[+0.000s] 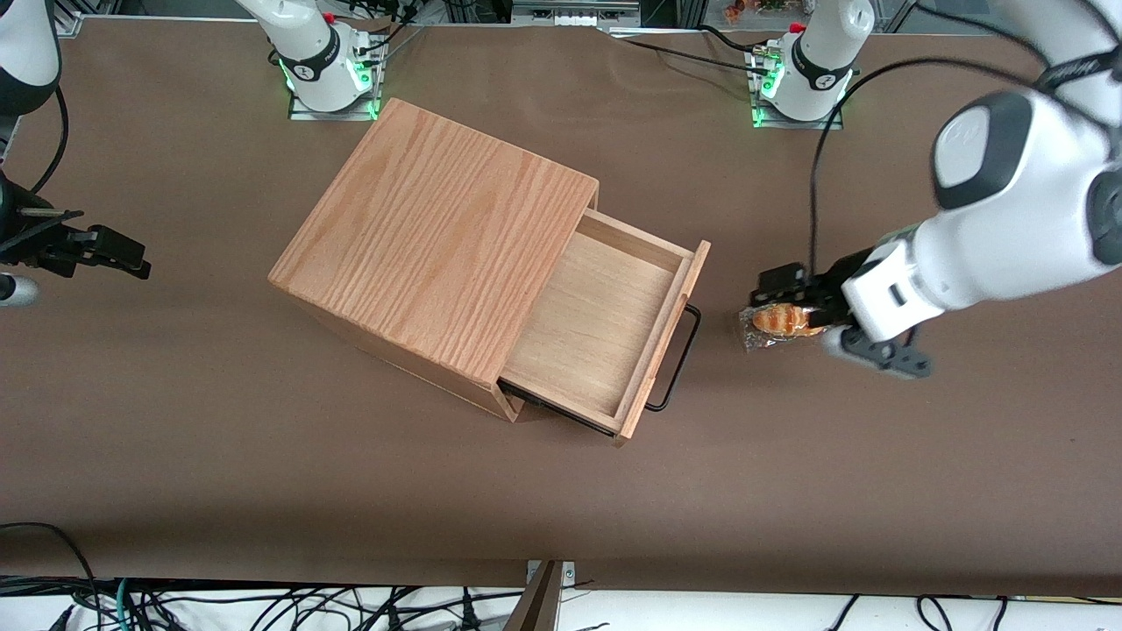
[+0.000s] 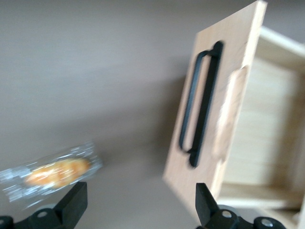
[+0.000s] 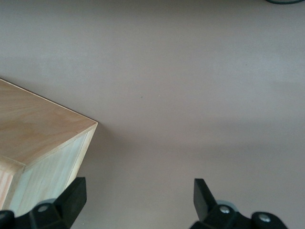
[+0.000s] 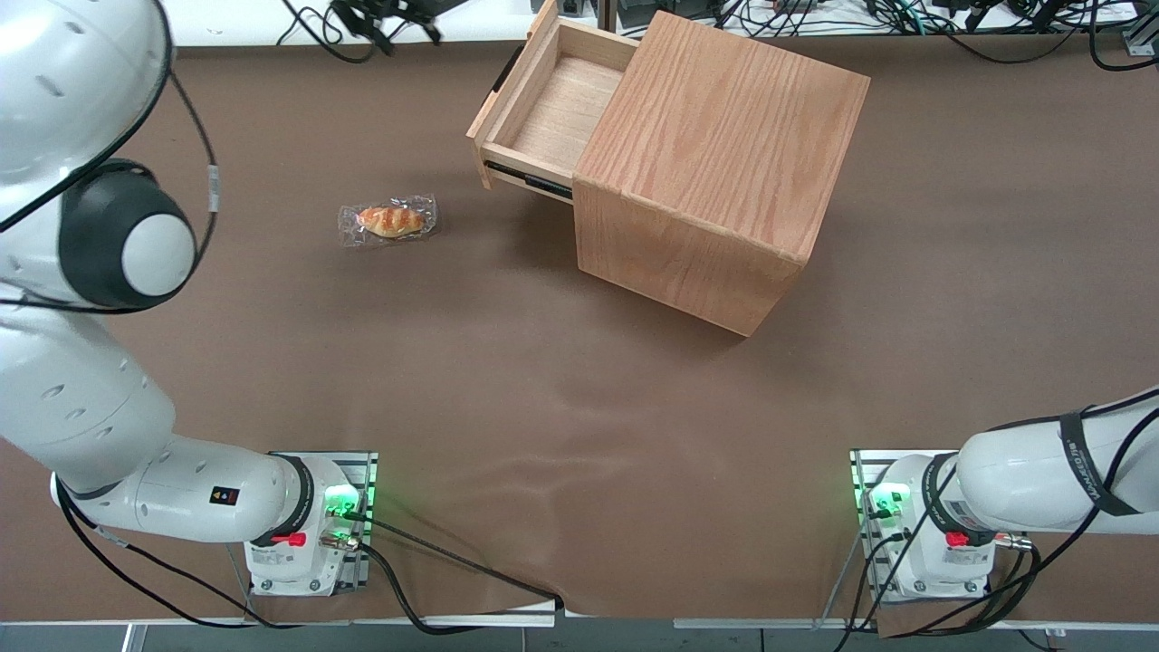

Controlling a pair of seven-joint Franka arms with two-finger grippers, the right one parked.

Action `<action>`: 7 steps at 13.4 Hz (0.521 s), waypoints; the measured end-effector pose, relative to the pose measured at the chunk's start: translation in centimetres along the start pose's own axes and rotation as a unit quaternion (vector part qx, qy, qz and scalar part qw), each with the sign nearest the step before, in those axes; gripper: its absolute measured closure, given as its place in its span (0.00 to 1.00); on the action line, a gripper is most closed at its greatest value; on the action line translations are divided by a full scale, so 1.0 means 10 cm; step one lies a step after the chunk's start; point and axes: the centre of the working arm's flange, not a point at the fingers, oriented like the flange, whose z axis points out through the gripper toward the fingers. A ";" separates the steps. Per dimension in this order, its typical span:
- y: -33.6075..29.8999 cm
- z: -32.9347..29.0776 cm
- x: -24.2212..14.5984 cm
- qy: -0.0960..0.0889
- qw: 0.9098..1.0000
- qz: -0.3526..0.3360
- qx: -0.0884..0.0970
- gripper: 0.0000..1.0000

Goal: Open top drawer with left arm

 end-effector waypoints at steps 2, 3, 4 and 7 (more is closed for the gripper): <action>-0.01 -0.30 -0.23 -0.010 0.998 0.009 0.064 0.00; -0.02 -0.41 -0.32 -0.017 0.996 0.010 0.092 0.00; -0.05 -0.50 -0.42 -0.029 0.993 0.009 0.116 0.00; -0.08 -0.65 -0.59 -0.046 0.989 0.003 0.139 0.00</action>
